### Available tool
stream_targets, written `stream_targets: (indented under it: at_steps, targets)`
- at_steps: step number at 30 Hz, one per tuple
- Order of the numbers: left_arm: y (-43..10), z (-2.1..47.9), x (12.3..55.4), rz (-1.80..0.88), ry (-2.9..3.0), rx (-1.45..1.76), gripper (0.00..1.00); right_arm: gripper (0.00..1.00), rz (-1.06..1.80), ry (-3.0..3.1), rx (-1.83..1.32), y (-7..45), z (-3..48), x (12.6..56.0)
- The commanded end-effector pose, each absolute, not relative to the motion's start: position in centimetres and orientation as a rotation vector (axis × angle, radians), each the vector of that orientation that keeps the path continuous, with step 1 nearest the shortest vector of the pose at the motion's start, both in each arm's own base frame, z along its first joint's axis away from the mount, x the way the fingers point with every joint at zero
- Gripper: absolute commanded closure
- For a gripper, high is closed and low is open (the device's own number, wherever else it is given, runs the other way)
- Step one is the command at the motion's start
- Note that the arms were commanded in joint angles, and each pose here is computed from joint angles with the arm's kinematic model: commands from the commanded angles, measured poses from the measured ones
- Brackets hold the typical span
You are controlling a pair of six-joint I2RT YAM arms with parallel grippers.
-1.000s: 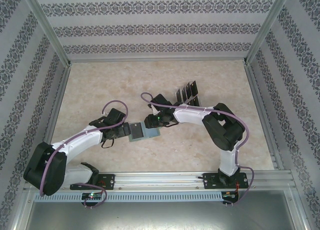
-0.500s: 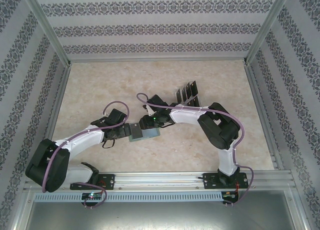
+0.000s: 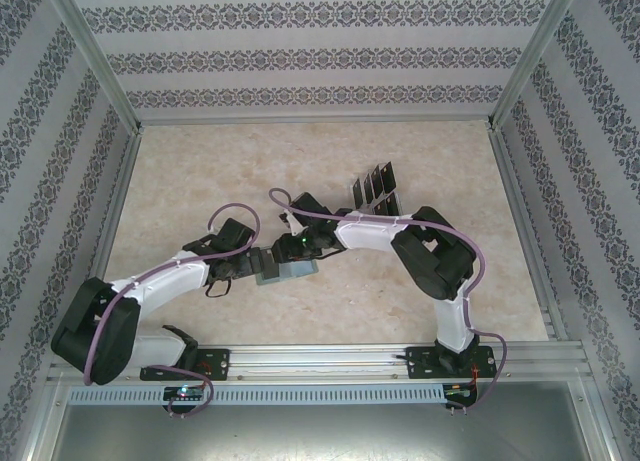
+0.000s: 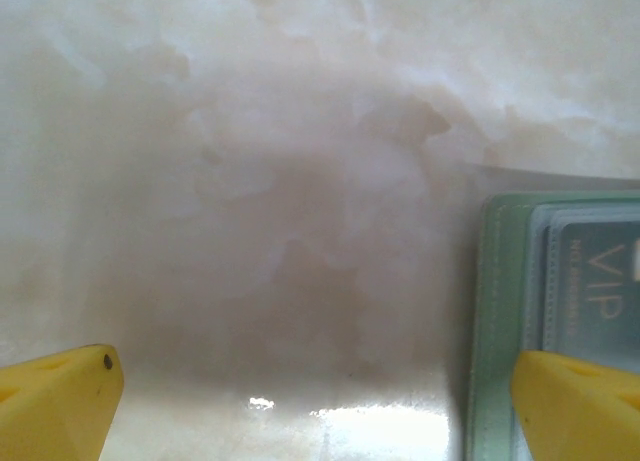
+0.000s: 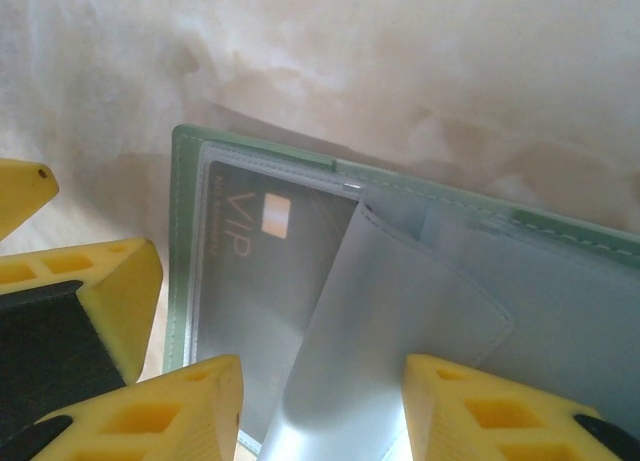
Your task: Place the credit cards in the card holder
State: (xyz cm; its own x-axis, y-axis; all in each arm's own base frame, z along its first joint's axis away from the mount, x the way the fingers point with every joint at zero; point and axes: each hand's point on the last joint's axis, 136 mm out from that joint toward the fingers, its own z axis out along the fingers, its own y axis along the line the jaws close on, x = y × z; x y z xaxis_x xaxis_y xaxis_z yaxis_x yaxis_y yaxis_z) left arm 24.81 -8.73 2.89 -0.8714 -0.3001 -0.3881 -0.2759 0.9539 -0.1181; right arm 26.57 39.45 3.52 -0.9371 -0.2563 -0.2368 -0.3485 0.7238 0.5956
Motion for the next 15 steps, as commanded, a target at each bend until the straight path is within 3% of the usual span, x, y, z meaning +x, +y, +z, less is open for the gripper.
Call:
stream_targets:
  at_steps: [1, 15]
  targets:
    - [-8.0, 4.0, 24.7, -0.067, 2.635, -0.468, 0.0, 0.53, 1.054, 2.781, -0.51, 41.0, 3.9, 26.1]
    - [-6.8, 7.7, 24.3, -0.117, 2.499, -0.567, 0.0, 0.54, 1.085, 2.77, -0.565, 44.1, 4.6, 24.8]
